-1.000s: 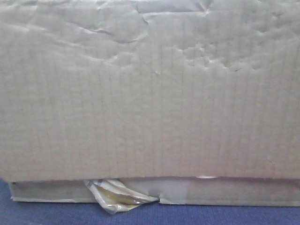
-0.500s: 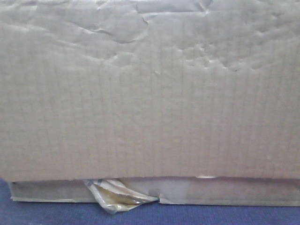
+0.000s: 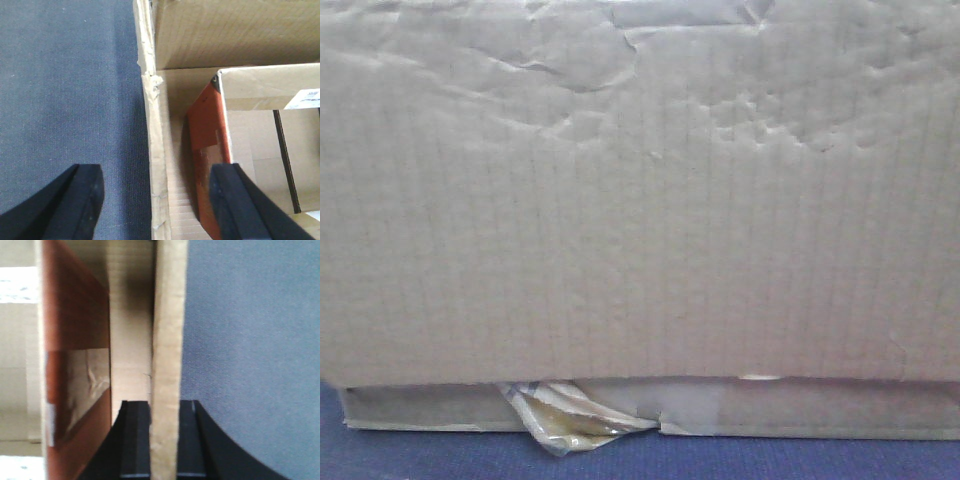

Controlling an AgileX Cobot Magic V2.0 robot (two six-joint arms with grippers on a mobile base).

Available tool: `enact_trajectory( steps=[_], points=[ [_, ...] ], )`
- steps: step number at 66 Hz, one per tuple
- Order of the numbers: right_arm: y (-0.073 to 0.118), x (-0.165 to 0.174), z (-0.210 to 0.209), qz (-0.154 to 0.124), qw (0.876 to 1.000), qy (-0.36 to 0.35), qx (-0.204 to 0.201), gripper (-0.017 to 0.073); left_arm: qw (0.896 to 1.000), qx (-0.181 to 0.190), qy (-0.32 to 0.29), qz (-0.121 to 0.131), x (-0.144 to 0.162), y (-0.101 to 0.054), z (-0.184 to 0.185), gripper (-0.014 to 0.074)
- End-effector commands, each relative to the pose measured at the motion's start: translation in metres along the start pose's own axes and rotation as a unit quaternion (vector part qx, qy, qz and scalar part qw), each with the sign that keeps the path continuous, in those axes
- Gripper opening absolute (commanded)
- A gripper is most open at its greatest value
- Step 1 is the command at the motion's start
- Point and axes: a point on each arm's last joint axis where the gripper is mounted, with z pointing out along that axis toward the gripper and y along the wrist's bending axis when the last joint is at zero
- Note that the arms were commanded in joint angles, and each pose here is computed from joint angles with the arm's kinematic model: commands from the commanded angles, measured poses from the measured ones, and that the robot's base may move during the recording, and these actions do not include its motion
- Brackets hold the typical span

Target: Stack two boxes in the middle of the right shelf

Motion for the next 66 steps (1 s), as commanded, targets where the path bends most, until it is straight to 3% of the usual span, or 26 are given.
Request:
enact_trajectory(
  steps=[1,24,45,66],
  points=[
    [-0.001,0.001,-0.004,-0.010,1.000,-0.010,-0.003,-0.0169,1.000,-0.005,0.008,0.001,-0.001,-0.002,0.010,0.0360],
    [-0.001,0.000,-0.004,-0.013,1.000,-0.011,0.002,-0.0169,0.999,-0.019,0.042,0.010,-0.001,-0.011,0.041,0.0360],
    [-0.001,0.000,-0.004,-0.013,1.000,-0.011,0.002,-0.0169,0.996,-0.029,0.086,-0.013,0.013,-0.006,0.062,0.0360],
    [-0.002,0.000,-0.003,-0.014,1.000,-0.011,0.004,-0.0169,0.991,-0.031,0.127,-0.014,0.030,-0.006,0.076,0.0360]
  ],
)
